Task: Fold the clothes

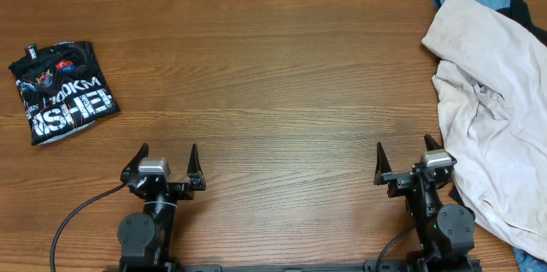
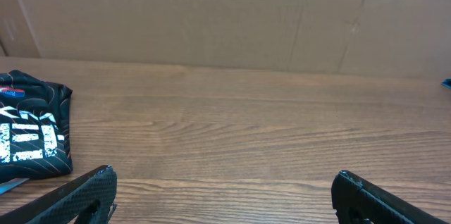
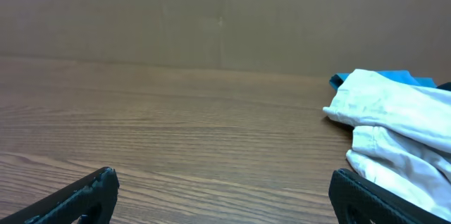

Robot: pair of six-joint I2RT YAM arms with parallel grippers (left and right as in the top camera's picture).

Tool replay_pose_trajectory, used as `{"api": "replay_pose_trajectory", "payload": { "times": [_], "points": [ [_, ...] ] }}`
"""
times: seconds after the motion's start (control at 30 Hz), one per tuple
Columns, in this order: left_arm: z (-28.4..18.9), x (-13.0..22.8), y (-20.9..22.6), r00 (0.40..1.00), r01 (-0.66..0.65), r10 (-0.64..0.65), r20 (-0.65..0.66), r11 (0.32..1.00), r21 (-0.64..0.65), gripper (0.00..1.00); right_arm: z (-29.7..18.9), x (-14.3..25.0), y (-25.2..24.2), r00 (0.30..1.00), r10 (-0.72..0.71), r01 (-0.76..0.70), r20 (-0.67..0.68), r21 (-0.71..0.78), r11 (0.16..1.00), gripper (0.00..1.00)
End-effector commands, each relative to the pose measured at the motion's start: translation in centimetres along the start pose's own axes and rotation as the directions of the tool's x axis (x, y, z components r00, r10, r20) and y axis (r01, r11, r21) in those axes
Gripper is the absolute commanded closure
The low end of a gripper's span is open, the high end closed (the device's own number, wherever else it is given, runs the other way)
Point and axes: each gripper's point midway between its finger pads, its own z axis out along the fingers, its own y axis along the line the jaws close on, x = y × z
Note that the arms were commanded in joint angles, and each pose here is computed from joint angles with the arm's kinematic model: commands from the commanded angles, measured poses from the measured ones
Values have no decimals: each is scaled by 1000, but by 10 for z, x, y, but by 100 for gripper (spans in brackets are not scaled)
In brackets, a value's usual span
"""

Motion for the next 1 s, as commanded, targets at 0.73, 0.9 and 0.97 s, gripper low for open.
{"api": "replay_pose_trajectory", "payload": {
  "times": [0.73, 0.9, 0.97],
  "points": [
    [0, 0, 4, 1000, -25, 25, 5, 1000, -18, 0, -1, -5, -1, 1000, -1, 1, 19, 2, 1000, 0],
    [0, 0, 4, 1000, -25, 25, 5, 1000, -19, 0, -1, -5, -1, 1000, 0, 0, 19, 2, 1000, 0],
    [0, 0, 3, 1000, -25, 25, 5, 1000, -16, 0, -1, -6, -1, 999, 29, -29, 23, 2, 1000, 0]
  ]
}}
